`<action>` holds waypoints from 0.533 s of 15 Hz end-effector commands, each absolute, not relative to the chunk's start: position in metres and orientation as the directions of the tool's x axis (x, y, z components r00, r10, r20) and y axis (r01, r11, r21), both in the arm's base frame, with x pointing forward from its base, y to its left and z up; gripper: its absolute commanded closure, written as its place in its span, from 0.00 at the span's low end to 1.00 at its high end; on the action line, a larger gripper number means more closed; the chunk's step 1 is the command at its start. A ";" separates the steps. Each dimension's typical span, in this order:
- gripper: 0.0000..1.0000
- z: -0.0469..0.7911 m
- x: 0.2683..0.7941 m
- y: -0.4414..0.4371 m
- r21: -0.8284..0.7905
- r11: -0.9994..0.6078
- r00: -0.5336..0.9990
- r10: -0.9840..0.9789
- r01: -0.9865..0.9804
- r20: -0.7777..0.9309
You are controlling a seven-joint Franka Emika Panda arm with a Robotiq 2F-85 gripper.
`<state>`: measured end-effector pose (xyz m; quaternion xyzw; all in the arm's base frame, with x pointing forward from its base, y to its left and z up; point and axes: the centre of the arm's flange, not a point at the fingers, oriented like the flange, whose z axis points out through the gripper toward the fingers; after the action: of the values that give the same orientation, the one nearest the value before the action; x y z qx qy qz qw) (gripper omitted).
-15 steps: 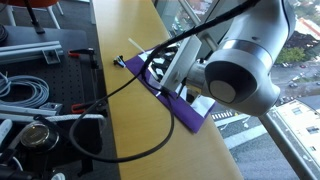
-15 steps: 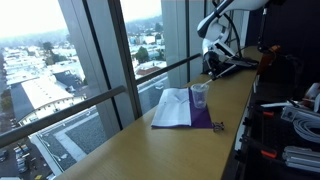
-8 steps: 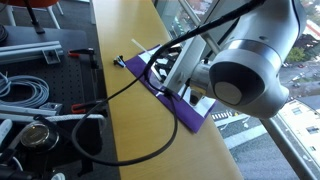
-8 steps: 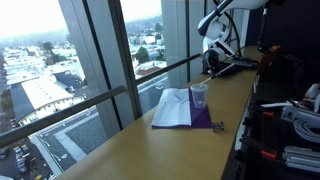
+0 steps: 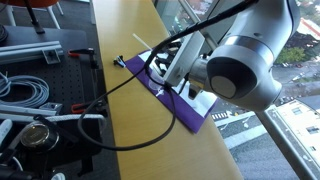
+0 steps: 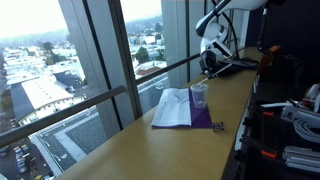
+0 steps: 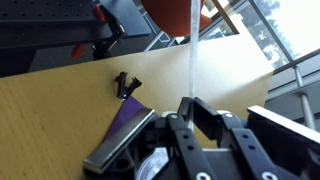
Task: Pick up the clear straw and put it through the top hole into the clear plastic cup
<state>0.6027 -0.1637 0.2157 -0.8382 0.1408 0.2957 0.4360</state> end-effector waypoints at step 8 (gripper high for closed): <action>0.98 0.204 0.601 -0.189 -0.643 -0.553 0.769 0.006 -0.530 -0.639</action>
<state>0.5948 -0.1871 0.2073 -0.8353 0.1609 0.2935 0.4361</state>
